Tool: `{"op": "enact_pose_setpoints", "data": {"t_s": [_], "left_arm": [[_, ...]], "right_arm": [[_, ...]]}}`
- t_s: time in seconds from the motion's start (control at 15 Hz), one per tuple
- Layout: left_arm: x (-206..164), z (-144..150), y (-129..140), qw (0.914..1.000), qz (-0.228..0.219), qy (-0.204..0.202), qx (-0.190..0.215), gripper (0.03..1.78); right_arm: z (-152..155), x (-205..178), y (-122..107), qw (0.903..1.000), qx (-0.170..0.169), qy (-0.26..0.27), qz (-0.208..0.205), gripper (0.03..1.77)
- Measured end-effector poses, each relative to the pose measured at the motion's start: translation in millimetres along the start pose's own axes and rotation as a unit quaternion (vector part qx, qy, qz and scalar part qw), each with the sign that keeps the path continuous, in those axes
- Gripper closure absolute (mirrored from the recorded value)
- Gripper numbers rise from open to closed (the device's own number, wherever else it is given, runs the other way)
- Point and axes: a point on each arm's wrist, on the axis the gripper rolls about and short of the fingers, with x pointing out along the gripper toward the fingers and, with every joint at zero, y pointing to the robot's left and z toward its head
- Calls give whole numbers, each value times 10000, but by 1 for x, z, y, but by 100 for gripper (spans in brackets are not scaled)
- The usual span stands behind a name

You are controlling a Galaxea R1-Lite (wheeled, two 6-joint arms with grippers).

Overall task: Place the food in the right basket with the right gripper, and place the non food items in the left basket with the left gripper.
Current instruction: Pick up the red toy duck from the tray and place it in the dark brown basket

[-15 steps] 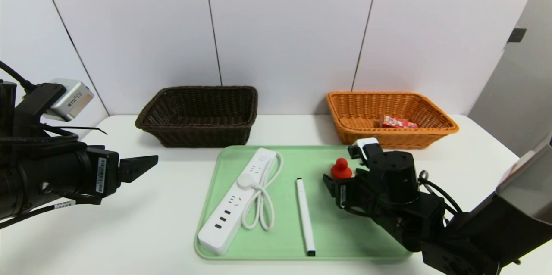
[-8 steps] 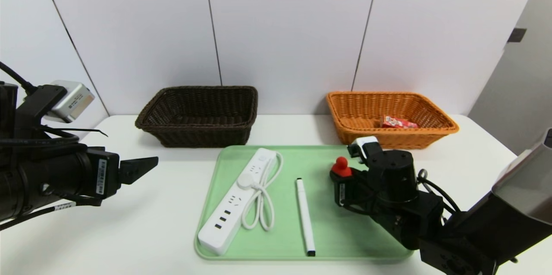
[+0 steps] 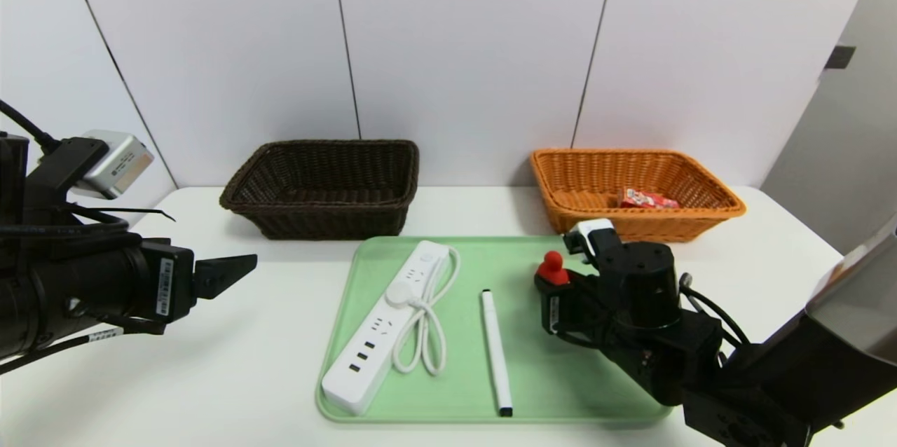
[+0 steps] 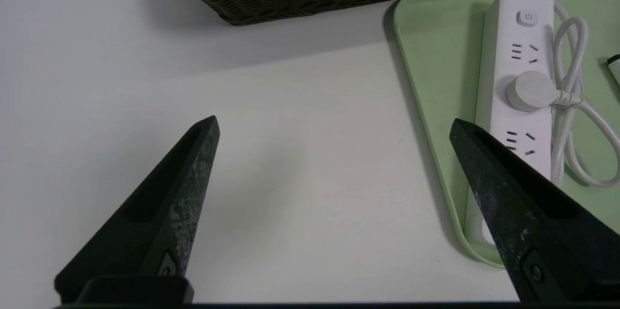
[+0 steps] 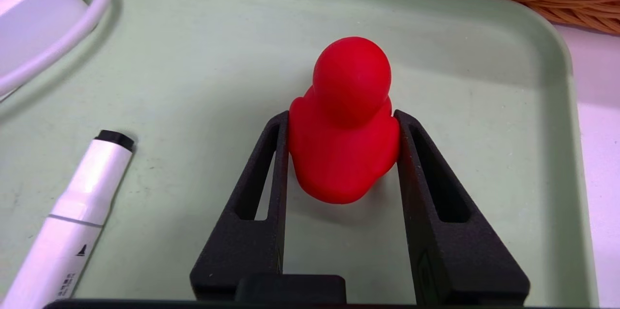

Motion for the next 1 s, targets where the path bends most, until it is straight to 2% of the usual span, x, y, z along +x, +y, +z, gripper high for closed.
{"op": "enact_pose_setpoints", "data": {"t_s": [0.33, 0.53, 1.0], "left_arm": [[1, 0, 0, 10000, 1, 24, 9, 12], [2, -3, 0, 10000, 6, 77, 19, 12], [4, -13, 0, 9997, 19, 249, 63, 12]], "right_arm": [[10, -10, 7, 9997, -4, -182, 183, 114], [26, -16, 14, 9983, -56, -477, 339, 115], [79, -34, 43, 9845, 21, -1391, 1070, 118]]}}
